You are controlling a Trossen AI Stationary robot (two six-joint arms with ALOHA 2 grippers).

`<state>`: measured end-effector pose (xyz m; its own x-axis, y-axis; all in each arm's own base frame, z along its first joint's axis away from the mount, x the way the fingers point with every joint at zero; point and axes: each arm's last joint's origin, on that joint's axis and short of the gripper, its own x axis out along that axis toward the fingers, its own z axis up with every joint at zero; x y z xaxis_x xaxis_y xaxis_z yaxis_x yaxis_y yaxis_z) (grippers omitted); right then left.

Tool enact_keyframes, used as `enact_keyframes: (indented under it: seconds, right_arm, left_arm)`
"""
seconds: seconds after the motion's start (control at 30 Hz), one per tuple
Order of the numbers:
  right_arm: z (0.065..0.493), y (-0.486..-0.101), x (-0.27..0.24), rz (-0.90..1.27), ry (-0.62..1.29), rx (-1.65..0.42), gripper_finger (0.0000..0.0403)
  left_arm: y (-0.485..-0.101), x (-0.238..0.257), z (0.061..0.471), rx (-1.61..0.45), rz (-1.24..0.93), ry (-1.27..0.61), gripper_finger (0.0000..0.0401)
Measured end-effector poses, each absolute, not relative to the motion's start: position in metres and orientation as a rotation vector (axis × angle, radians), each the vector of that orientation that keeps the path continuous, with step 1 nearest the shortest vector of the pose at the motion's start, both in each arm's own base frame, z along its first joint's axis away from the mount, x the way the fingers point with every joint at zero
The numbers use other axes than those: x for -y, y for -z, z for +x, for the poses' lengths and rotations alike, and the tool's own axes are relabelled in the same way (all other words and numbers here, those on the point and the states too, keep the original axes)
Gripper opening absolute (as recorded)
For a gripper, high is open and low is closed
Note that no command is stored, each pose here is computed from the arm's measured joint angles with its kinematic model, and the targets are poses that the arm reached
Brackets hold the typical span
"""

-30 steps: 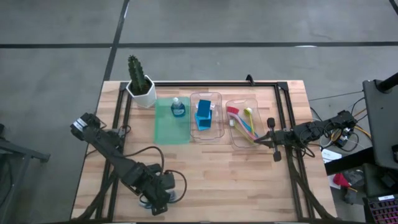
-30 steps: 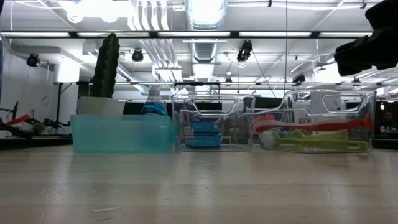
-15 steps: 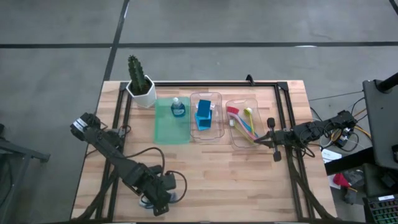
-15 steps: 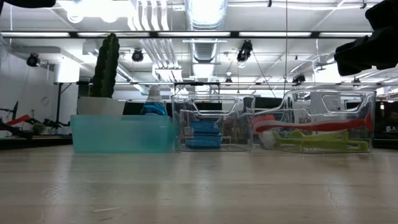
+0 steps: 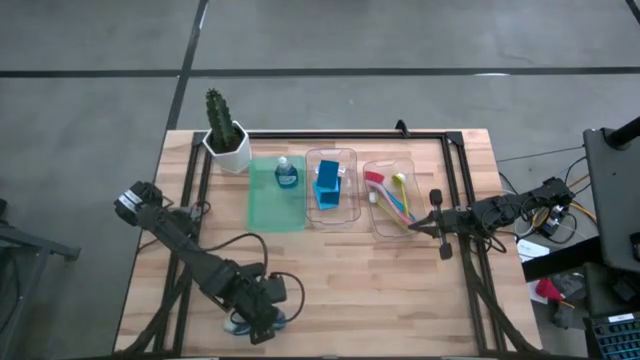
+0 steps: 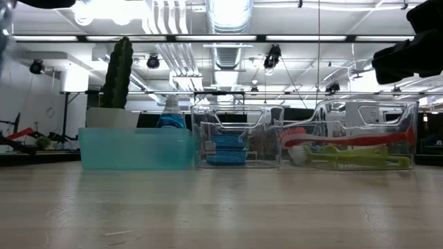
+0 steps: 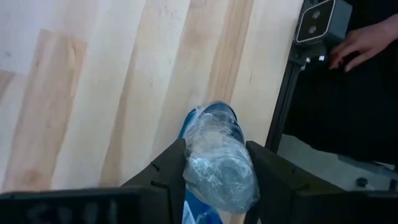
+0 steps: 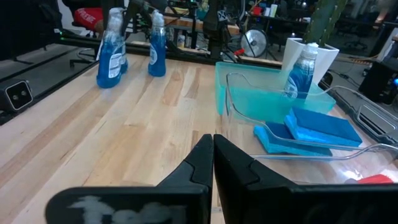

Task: Pick & Place Kitchen Sink Supplies
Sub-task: Put the blue liquid soap into the green bin

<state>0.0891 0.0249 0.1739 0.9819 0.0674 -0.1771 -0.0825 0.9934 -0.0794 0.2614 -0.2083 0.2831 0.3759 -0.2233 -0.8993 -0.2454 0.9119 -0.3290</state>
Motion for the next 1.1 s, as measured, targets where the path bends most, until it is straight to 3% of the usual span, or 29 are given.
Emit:
enact_keyframes:
  seconds: [0.13, 0.37, 1.1]
  right_arm:
    - [0.089, -0.174, -0.025, -0.086, -0.075, -0.175, 0.0008]
    - [0.089, -0.174, -0.025, -0.088, -0.076, -0.175, 0.0008]
    - [0.089, -0.174, -0.025, -0.088, -0.076, -0.175, 0.0008]
  left_arm:
    - [-0.287, 0.202, 0.264, -1.183, -0.434, -0.012, 0.0149]
    - [-0.291, 0.187, 0.267, -1.208, -0.384, -0.042, 0.0128]
    - [-0.348, 0.121, 0.283, -1.141, -0.236, -0.105, 0.0140]
